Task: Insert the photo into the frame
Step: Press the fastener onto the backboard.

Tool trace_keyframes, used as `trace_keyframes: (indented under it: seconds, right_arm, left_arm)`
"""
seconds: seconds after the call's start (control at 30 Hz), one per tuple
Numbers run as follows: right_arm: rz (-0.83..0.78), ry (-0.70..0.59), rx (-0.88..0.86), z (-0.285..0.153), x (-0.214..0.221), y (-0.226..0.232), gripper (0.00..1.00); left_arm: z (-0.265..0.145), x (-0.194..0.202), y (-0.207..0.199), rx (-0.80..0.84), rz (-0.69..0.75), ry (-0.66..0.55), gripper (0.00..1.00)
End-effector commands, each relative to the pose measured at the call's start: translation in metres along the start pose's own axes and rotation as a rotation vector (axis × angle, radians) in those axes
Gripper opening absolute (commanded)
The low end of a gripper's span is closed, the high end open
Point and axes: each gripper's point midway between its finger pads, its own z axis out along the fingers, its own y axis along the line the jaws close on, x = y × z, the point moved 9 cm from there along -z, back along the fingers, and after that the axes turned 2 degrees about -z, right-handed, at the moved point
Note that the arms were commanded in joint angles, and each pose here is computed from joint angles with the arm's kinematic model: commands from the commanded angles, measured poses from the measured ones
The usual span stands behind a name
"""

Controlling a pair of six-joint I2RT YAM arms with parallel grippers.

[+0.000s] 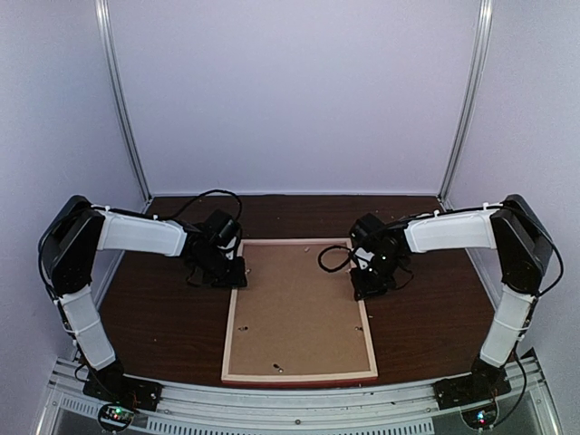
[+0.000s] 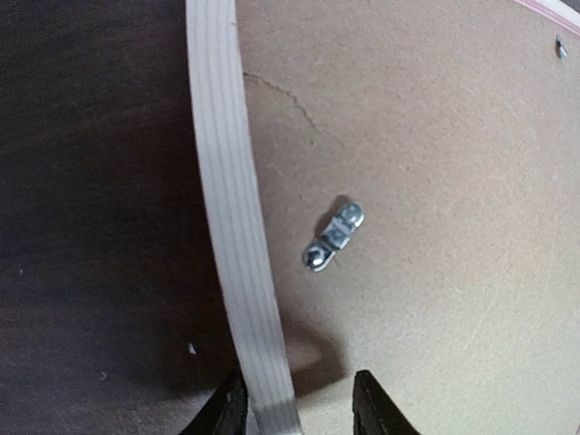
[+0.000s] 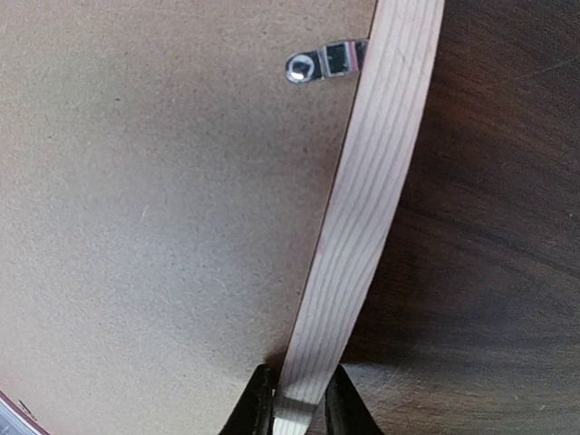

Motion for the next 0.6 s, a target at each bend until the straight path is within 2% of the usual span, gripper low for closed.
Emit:
trace_keyframes:
  seconds: [0.0, 0.07, 0.2, 0.57]
  right_arm:
    - [0.0, 0.02, 0.092, -0.003, 0.011, -0.018, 0.18]
    - [-0.011, 0.025, 0.095, -0.003, 0.014, -0.02, 0.17]
    - [-0.016, 0.032, 0.102, -0.004, 0.016, -0.025, 0.16]
    - [0.005, 0.01, 0.057, -0.005, 0.014, -0.022, 0.16]
  left_arm:
    - [-0.016, -0.005, -0.019, 0.115, 0.043, -0.045, 0.47]
    - [-0.016, -0.007, -0.02, 0.115, 0.049, -0.045, 0.55]
    - [-0.014, -0.015, -0.023, 0.072, 0.088, -0.034, 0.62]
    - [0.009, -0.034, -0.024, -0.091, 0.16, 0.0, 0.64]
